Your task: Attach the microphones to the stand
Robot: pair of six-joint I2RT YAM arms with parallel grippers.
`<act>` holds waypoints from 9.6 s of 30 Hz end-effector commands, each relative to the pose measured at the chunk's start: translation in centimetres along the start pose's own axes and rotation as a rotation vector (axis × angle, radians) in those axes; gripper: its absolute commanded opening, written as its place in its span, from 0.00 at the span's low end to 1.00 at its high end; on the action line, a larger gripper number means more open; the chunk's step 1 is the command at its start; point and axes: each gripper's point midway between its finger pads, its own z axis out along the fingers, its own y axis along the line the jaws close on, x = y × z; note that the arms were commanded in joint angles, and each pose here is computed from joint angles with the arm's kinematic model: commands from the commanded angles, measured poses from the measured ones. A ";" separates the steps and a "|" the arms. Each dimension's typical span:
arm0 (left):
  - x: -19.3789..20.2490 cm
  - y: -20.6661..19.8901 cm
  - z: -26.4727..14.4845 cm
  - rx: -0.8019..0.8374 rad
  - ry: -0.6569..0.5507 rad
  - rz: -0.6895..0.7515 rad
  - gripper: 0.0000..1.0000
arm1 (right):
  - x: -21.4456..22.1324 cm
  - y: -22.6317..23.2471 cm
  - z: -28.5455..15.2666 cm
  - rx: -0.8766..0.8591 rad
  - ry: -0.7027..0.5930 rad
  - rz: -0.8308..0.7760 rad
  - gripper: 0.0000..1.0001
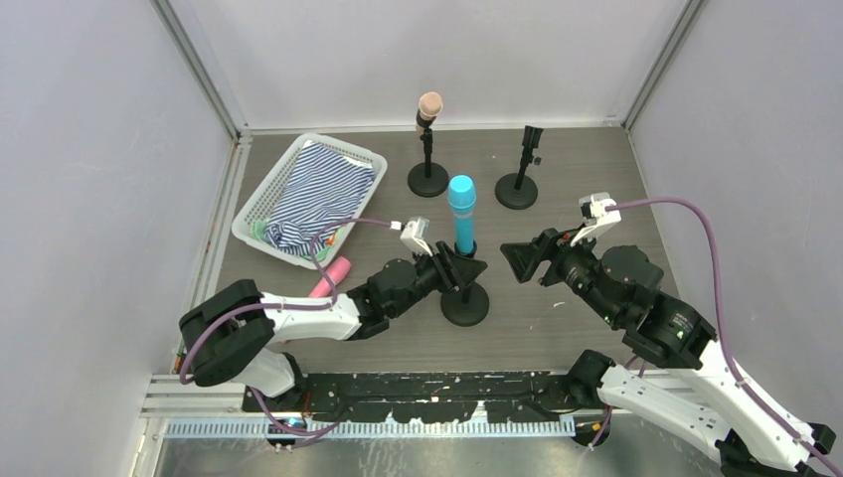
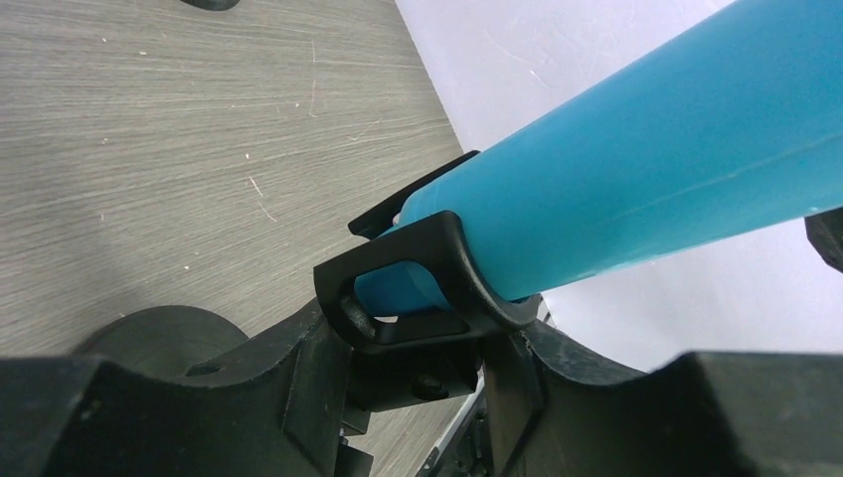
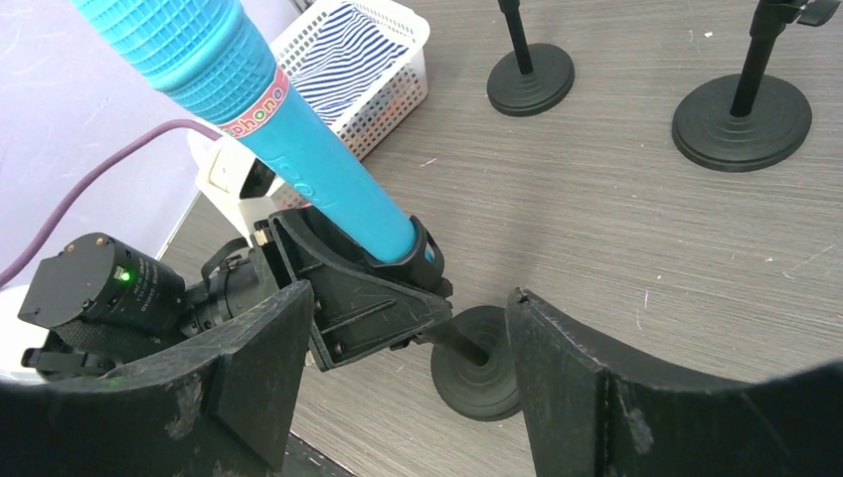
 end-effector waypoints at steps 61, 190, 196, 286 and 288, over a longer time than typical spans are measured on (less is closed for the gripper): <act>-3.7 6.2 -1.4 -0.381 -0.011 0.606 0.68 | -9.8 10.0 0.8 -0.080 0.268 -0.091 1.00; 0.2 -1.6 -2.8 0.243 0.049 0.349 0.62 | 1.1 10.7 -0.1 -0.149 0.487 -0.581 0.19; 1.1 -0.7 -2.7 0.230 0.062 0.288 0.30 | 0.9 9.4 -0.3 -0.066 0.485 -0.557 0.11; 1.1 -3.1 -4.1 0.146 0.075 0.706 0.01 | 15.1 -1.4 9.2 0.353 0.763 -0.374 0.01; 0.9 -2.9 -4.2 0.135 0.063 0.703 0.00 | 14.7 -1.2 9.0 0.347 0.752 -0.369 0.03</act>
